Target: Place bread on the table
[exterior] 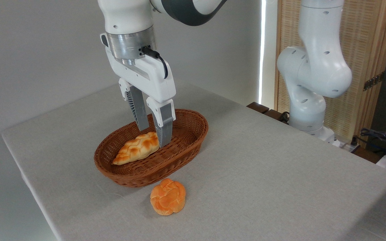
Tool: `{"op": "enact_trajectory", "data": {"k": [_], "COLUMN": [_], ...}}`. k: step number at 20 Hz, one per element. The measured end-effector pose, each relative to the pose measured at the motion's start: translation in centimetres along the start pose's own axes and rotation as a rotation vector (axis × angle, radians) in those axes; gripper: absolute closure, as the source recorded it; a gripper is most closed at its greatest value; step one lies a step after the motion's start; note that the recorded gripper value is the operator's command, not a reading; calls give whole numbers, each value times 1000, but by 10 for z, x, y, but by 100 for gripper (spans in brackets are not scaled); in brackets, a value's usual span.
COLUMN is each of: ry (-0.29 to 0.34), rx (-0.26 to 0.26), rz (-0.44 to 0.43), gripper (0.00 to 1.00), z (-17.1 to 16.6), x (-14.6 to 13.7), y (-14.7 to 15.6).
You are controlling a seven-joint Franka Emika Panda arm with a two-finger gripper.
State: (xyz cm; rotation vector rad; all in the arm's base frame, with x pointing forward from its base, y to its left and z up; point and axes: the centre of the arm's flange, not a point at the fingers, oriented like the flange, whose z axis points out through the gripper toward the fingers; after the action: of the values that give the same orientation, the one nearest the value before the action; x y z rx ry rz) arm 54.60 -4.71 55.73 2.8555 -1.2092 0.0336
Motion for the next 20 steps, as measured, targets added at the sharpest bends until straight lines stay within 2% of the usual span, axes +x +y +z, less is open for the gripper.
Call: {"op": "enact_trajectory", "data": {"k": [20], "ry": [11], "rx": [8], "rz": [-2], "gripper": [0], "z": [-7], "x": [-2], "y": [0]}}
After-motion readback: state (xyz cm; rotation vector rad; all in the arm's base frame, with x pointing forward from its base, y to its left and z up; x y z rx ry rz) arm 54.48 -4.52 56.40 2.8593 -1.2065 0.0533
